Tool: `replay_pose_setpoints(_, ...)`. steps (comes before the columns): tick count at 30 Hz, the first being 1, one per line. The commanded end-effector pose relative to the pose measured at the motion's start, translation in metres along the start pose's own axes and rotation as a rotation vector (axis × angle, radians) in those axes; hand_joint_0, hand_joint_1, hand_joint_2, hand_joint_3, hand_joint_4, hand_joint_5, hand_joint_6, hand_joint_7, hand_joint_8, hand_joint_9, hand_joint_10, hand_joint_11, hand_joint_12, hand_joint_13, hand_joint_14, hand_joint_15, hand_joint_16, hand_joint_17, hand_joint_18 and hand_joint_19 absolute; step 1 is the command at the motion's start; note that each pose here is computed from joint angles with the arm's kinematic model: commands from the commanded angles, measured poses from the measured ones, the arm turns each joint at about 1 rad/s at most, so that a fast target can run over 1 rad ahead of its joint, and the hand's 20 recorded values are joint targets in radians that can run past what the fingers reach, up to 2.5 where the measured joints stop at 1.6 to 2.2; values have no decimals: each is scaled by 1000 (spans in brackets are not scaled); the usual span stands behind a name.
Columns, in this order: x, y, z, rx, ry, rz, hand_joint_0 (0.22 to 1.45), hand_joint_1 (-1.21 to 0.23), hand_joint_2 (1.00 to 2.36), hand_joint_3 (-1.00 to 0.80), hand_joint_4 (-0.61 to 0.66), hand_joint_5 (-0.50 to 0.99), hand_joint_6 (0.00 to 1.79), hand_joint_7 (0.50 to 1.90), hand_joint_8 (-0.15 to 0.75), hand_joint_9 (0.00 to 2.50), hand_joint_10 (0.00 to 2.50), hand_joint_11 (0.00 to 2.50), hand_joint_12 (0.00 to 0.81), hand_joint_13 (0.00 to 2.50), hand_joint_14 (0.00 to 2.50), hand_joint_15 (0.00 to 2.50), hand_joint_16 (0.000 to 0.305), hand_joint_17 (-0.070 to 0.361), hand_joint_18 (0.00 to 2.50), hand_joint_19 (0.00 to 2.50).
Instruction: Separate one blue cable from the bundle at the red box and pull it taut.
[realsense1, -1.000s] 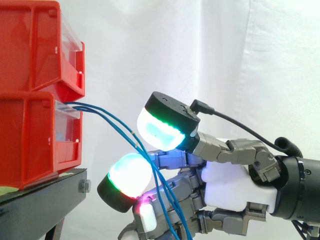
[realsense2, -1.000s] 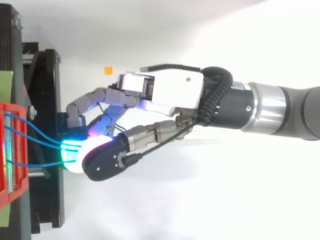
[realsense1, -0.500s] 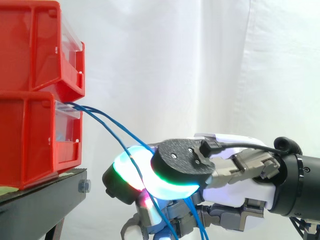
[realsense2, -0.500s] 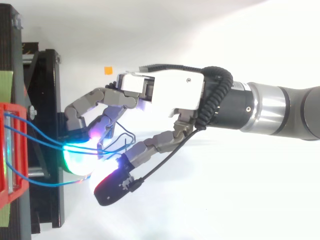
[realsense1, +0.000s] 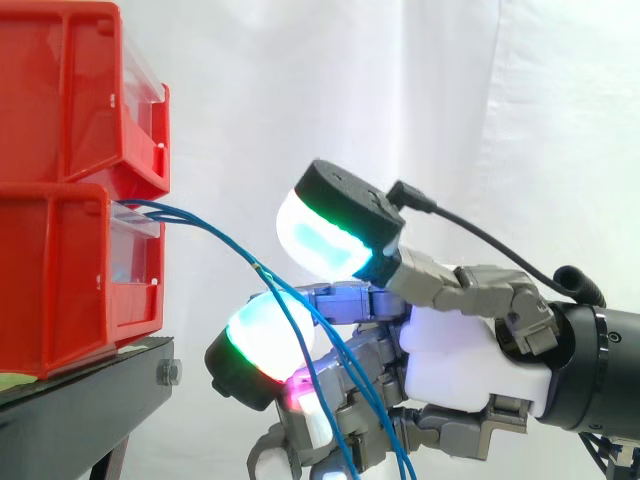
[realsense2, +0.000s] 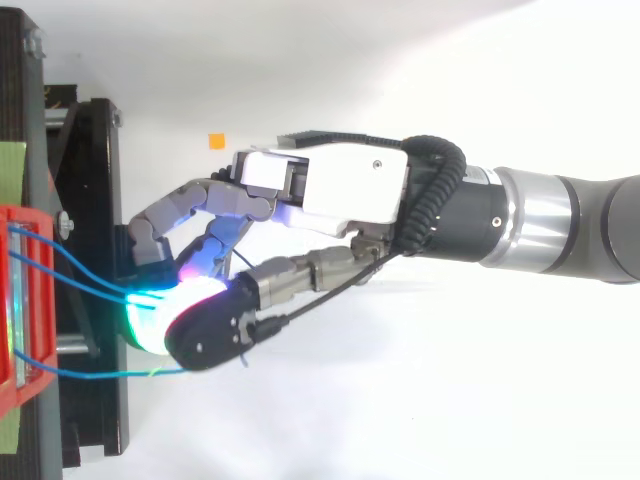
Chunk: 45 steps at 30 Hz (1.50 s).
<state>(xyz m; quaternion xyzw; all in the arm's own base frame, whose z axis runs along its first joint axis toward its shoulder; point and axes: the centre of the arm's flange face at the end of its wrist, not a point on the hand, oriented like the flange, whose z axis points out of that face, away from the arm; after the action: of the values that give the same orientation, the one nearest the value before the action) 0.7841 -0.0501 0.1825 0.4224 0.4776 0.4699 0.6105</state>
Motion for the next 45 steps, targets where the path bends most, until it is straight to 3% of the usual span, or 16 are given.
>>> replay_pose_setpoints(1,0,0,0,-1,-2,0,596,-309,1000,-500,239,-131,876,1222,379,1059,15,838,375,931,18,618,48,107,957,713)
replay_pose_setpoints(4,0,1,1,-3,-1,1,630,-398,1000,-500,263,-130,875,1175,389,1066,15,848,380,932,18,620,48,108,953,717)
replay_pose_setpoints(8,0,3,2,-3,1,1,613,-627,1014,-310,315,-133,868,1241,398,1038,14,873,383,917,20,624,49,110,953,711)
replay_pose_setpoints(10,0,5,4,-9,0,2,635,-808,1016,-256,318,-153,896,1224,402,1019,16,904,391,919,18,623,49,111,959,703)
replay_pose_setpoints(11,0,5,4,-11,-1,2,635,-814,1016,-254,316,-153,895,1232,400,1019,14,908,391,916,19,623,49,111,959,701)
replay_pose_setpoints(14,1,6,5,-11,1,1,680,-900,1014,-300,287,-155,898,1256,398,1013,14,923,386,911,20,618,50,112,963,692)
replay_pose_setpoints(17,1,6,5,-11,1,-2,742,-941,1000,-500,270,-158,910,1219,393,1016,14,950,386,920,19,617,50,112,975,678)
replay_pose_setpoints(23,1,8,6,-14,0,-2,592,-870,1000,-500,312,-149,908,1195,389,1044,14,943,381,933,21,629,50,112,988,690)
replay_pose_setpoints(26,2,8,6,-13,2,-2,551,-745,1000,-500,307,-141,898,1187,391,1059,14,929,385,939,20,624,51,115,995,688)
replay_pose_setpoints(28,1,8,6,-12,0,-2,540,-554,1000,-500,298,-133,886,1183,406,1097,14,907,389,941,18,630,51,115,992,701)
replay_pose_setpoints(33,2,8,5,-8,3,-3,595,-360,1000,-500,255,-131,869,1129,393,1149,15,893,378,949,20,640,49,109,971,743)
replay_pose_setpoints(37,2,7,5,-7,3,-1,620,-403,1000,-500,257,-126,860,1145,394,1167,14,886,375,955,21,647,49,109,974,765)
replay_pose_setpoints(40,3,16,7,-18,4,4,620,-523,1007,-422,278,-130,856,1189,403,1157,15,900,380,957,21,649,49,111,981,767)
replay_pose_setpoints(42,1,25,7,-23,2,-2,598,-615,1013,-304,322,-131,858,1299,410,1144,14,915,386,957,21,649,50,112,990,754)
replay_pose_setpoints(45,-3,34,5,-1,6,-34,610,-772,1015,-233,366,-137,888,1289,421,1128,15,927,397,961,19,641,52,117,1008,732)
